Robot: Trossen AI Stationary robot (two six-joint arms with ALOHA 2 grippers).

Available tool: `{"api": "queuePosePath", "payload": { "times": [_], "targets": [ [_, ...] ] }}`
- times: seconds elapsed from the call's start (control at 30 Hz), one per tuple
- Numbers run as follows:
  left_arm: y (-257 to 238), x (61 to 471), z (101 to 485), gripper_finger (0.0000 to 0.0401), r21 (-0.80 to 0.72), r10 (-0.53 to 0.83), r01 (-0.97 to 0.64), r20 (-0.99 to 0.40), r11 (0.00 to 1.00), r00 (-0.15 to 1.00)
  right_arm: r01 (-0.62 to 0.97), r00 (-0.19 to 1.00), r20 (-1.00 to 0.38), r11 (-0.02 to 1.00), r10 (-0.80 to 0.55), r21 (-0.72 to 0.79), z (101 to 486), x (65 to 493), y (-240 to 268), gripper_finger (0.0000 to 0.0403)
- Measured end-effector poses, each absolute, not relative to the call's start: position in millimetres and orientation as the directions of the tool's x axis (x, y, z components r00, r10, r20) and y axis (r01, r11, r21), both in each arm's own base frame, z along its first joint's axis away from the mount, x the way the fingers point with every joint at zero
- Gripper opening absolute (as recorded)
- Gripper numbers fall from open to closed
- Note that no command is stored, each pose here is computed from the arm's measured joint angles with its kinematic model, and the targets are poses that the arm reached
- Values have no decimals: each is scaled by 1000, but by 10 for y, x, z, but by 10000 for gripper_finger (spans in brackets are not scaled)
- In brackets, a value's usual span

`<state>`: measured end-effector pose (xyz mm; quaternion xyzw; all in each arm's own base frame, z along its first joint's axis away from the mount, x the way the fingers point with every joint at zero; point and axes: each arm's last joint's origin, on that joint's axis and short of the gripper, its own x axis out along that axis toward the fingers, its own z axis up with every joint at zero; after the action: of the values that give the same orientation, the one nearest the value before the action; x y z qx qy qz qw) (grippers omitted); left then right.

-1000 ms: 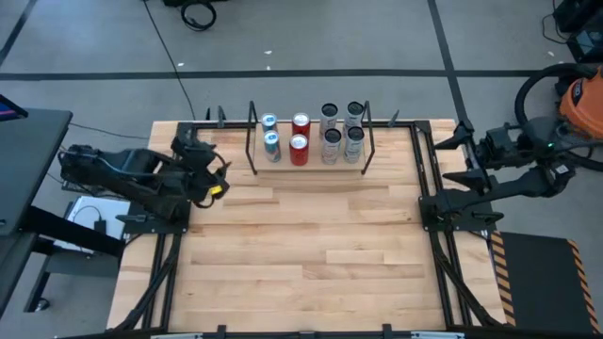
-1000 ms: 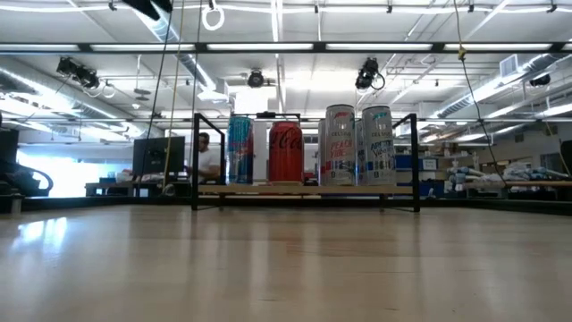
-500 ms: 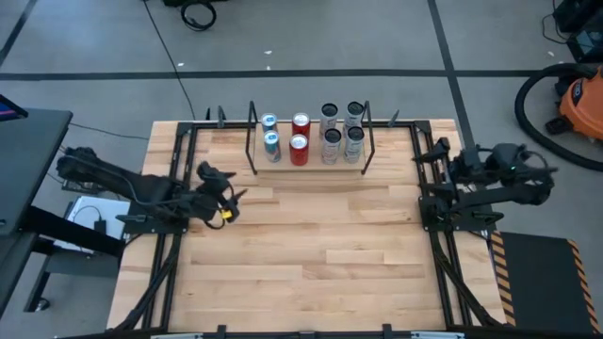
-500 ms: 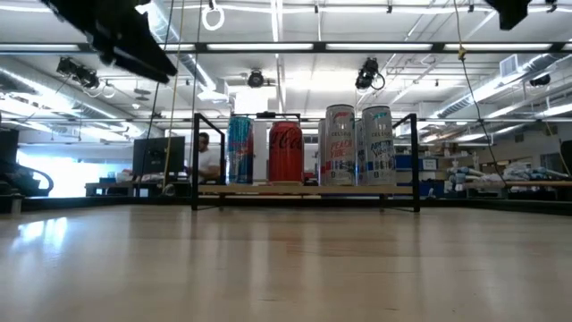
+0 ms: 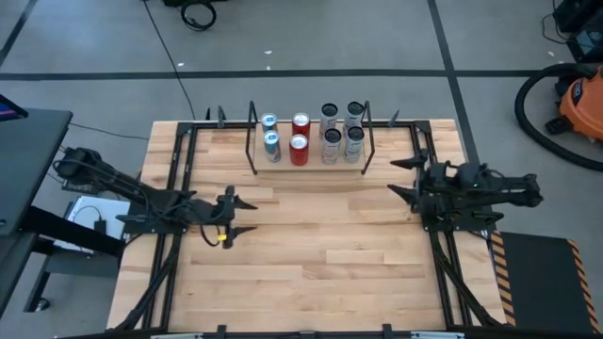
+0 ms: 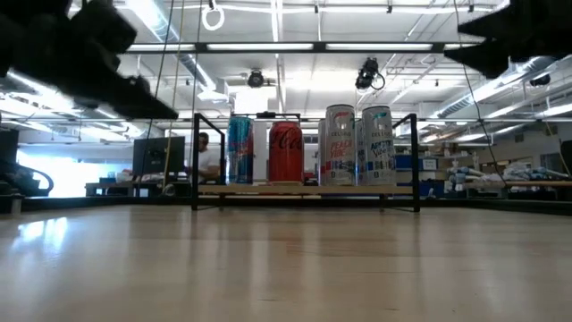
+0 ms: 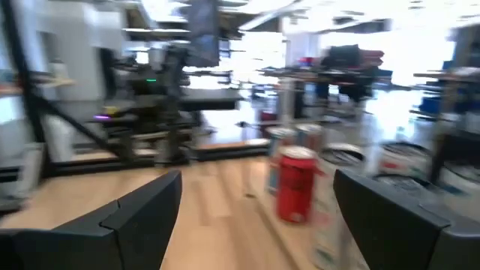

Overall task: Place canned beverage on shelf
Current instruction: Return to Home Position

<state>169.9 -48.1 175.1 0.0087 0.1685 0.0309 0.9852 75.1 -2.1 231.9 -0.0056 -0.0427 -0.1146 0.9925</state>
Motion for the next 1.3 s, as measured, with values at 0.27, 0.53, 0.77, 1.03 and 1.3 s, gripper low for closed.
{"api": "queuePosePath", "payload": {
  "times": [0.27,0.53,0.77,1.03,1.3],
  "targets": [
    [-418,1525,1397,288,-15,65,-76,-366,997,928,294,956,31,955,-293,-35,2069,840,-31,358],
    [-424,1414,1252,288,-93,-94,67,-326,993,941,292,956,3,954,-292,-63,1983,863,-28,358],
    [-425,1409,1240,288,-104,-103,71,-336,992,936,290,956,-4,951,-292,-106,1975,864,-28,358],
    [-425,1408,1239,288,-108,-102,69,-336,992,936,279,953,-79,950,-292,-140,1898,861,-28,358],
    [-427,1416,1264,288,-115,-103,71,-310,991,945,253,950,-145,954,-277,-164,1832,854,-25,358]
  ]
}}
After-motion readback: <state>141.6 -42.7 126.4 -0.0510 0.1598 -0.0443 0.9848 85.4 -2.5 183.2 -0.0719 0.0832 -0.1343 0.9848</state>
